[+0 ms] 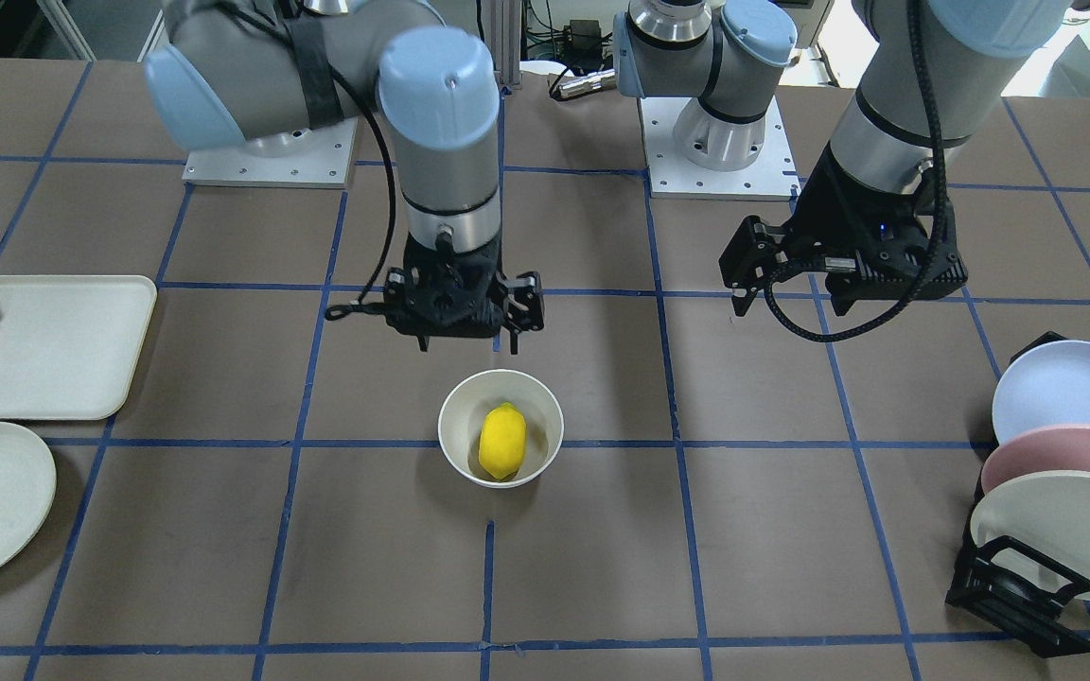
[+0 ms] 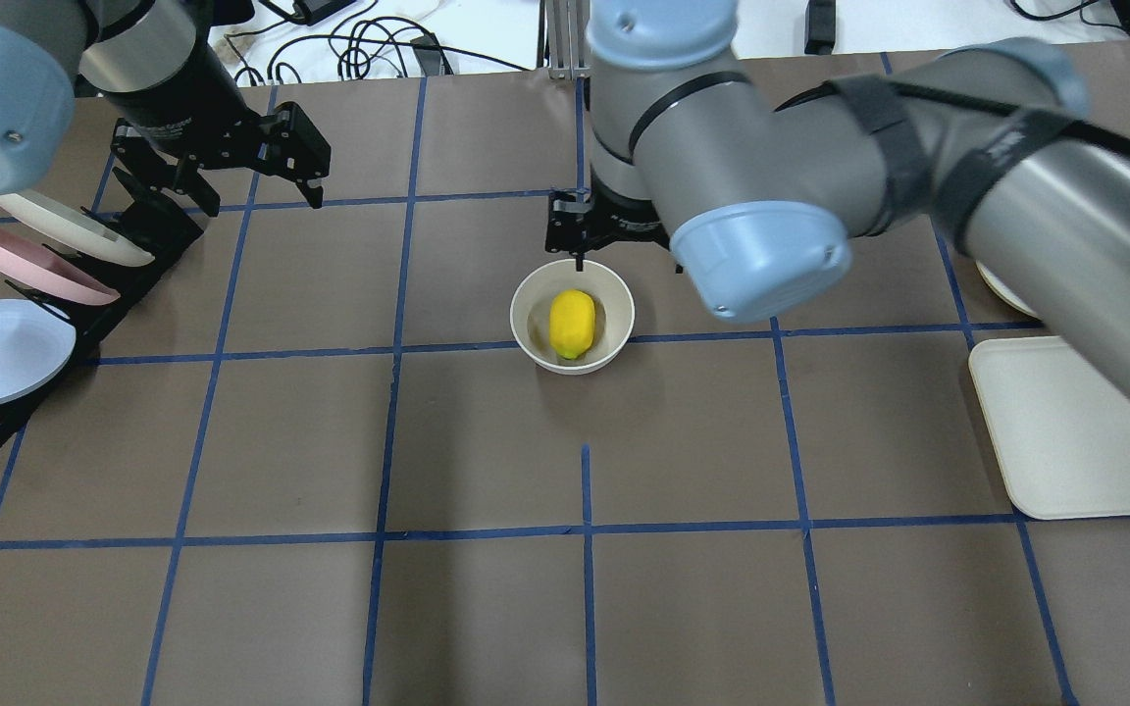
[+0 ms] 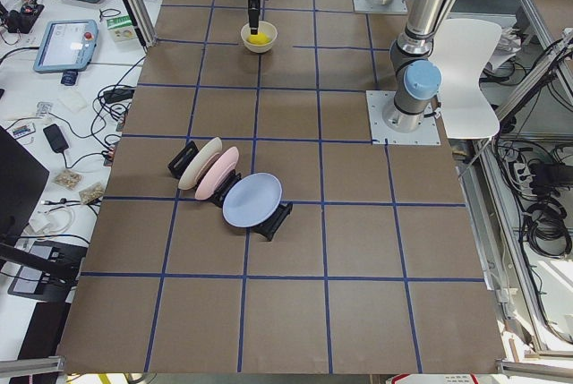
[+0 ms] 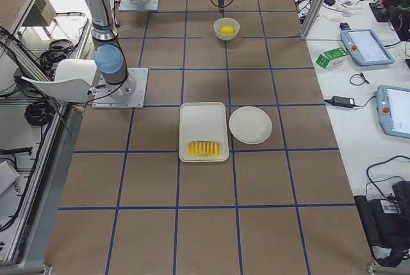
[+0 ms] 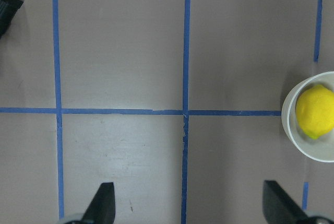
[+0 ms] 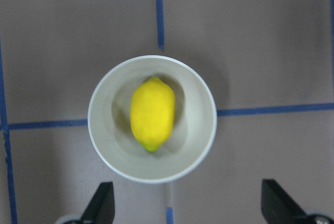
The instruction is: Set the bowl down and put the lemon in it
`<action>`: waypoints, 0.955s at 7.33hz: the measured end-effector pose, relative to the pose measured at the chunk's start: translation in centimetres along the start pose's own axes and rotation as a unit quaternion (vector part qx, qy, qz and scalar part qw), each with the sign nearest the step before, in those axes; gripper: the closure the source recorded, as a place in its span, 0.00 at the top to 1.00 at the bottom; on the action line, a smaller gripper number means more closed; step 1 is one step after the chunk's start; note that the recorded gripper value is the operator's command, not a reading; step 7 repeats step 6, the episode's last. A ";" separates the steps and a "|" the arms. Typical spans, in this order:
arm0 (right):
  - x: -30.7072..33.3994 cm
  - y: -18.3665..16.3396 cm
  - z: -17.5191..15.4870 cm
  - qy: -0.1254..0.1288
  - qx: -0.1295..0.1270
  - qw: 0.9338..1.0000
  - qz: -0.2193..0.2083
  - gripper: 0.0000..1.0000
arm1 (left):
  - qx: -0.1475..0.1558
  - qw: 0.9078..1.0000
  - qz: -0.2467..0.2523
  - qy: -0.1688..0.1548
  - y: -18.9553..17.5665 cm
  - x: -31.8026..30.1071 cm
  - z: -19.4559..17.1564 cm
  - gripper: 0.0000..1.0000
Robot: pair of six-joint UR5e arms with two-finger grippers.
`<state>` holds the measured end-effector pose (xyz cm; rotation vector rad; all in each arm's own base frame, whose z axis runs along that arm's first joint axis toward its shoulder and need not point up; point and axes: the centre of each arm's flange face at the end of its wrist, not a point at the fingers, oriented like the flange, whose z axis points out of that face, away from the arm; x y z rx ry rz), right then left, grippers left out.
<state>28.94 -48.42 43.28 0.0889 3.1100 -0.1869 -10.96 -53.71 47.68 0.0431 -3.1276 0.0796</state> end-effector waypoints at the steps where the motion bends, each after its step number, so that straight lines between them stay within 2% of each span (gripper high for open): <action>1: 4.0 0.2 -2.9 0.004 -0.009 1.000 0.004 1.00 | -0.002 1.000 0.001 0.000 0.0 0.0 0.1 1.00; 2: 7.5 0.2 -4.8 0.007 -0.016 1.000 -0.005 1.00 | -0.003 1.000 0.001 0.000 0.0 -0.1 0.2 1.00; 4: 11.6 0.0 -6.5 0.013 -0.020 0.999 -0.034 1.00 | -0.004 1.000 0.003 0.000 0.1 -0.1 0.3 1.00; 7: 12.4 0.3 -6.8 0.011 -0.026 0.999 -0.040 1.00 | -0.005 1.000 0.003 0.000 0.1 -0.2 0.3 1.00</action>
